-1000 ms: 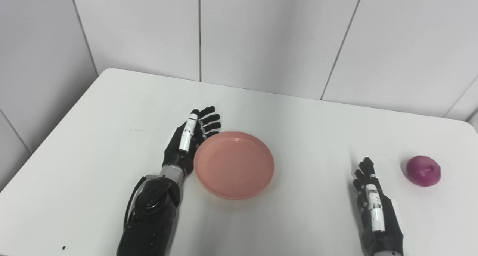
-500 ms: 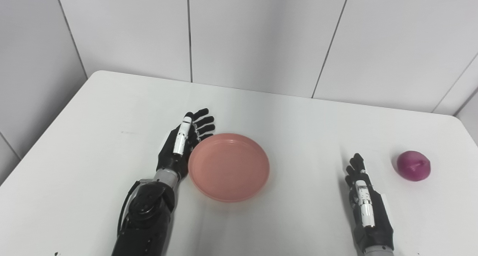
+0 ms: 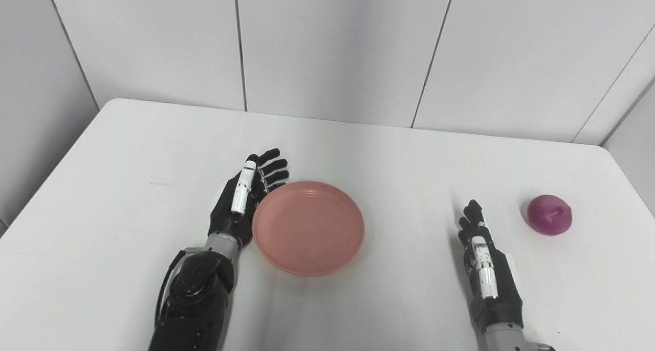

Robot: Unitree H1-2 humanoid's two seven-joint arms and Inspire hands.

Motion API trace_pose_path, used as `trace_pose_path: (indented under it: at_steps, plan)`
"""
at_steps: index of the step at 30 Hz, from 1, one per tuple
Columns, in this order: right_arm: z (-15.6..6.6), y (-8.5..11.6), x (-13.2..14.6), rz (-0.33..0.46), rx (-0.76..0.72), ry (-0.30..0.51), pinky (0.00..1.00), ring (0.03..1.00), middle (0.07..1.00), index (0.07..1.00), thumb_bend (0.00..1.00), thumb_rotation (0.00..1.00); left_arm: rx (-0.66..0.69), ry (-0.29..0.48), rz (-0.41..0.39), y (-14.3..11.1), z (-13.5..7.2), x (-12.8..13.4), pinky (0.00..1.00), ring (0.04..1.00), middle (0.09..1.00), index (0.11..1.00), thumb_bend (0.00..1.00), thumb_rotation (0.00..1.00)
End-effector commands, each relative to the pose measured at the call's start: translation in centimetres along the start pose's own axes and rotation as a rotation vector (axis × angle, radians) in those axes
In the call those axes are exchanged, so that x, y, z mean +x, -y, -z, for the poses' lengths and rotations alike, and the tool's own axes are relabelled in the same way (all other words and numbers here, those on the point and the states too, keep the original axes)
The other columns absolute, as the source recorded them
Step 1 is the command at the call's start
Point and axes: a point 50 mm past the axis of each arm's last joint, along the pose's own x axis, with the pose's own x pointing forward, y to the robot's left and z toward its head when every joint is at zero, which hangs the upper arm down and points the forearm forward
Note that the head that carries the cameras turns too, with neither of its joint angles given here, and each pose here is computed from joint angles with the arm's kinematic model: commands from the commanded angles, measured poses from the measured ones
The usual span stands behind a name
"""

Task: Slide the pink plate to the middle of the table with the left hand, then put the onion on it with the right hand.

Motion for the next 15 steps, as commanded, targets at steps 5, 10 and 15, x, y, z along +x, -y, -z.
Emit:
trace_pose_path:
  at_steps: [5, 10, 15]
  plan:
    - [-0.9, -0.8, 0.7, -0.013, 0.001, 0.054, 1.0, 0.998, 1.0, 1.0, 0.24, 1.0, -0.018, 0.039, 0.012, 1.9, -0.4, 0.0, 0.75, 0.78, 0.792, 0.781, 0.43, 1.0]
    - [-0.8, -0.8, 0.8, -0.016, 0.007, 0.052, 1.0, 1.0, 1.0, 1.0, 0.24, 1.0, -0.031, 0.039, 0.009, 3.0, -0.4, 0.0, 0.76, 0.786, 0.799, 0.784, 0.42, 1.0]
    - [-0.8, -0.9, 0.8, -0.022, 0.013, 0.057, 1.0, 1.0, 1.0, 1.0, 0.22, 1.0, -0.044, 0.052, 0.026, 4.0, -0.4, 0.2, 0.75, 0.783, 0.79, 0.772, 0.41, 1.0]
